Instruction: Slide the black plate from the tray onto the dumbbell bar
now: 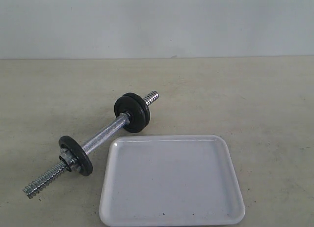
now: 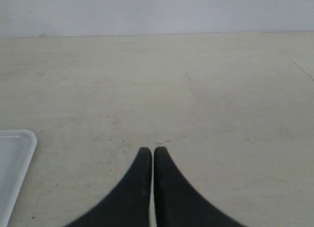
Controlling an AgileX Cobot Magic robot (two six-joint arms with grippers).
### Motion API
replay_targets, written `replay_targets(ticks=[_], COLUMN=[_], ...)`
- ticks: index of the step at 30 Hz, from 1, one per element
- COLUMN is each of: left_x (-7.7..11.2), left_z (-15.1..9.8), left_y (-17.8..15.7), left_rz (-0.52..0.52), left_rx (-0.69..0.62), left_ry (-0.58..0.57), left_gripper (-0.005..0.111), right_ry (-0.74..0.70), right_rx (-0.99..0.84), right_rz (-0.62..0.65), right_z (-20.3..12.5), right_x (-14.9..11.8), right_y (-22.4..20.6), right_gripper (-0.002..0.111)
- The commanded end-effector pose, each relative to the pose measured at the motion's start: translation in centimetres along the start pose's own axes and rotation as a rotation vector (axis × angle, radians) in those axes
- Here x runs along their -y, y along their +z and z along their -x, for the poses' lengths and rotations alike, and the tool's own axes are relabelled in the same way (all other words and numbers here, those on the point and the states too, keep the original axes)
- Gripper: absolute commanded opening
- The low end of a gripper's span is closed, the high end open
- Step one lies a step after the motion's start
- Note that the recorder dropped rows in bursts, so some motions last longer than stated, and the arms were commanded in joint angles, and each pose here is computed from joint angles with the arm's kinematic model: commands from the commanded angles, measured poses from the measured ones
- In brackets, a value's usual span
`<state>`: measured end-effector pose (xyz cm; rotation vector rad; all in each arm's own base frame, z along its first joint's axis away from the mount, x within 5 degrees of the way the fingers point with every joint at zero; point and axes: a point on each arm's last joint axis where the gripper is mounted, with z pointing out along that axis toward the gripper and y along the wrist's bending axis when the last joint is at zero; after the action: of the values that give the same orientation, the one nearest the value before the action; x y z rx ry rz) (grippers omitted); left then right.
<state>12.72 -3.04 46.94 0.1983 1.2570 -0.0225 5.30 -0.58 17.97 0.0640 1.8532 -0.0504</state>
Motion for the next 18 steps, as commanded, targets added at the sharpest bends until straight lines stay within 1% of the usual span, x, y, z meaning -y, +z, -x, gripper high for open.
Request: replay_targets(ticks=[1,4,18], left_x=[-0.05,-0.05,-0.05], left_z=[0.19,0.19,0.19], left_y=[-0.12,-0.12,-0.12], left_rz=[0.0,0.0,0.0], left_rx=[0.006,0.006,0.006], left_ry=[-0.01,-0.01,-0.01], left_gripper=[0.004,0.004,0.004], right_ry=[0.022,0.047,0.029], right_rx=[0.008,0.006,0.008], right_rz=[0.019,0.019,0.017], right_z=[0.08,0.06,0.08], right_x=[-0.09,-0.09,-0.07], right_y=[-0.04,-0.04,-0.04], right_gripper=[0.0,0.0,0.0])
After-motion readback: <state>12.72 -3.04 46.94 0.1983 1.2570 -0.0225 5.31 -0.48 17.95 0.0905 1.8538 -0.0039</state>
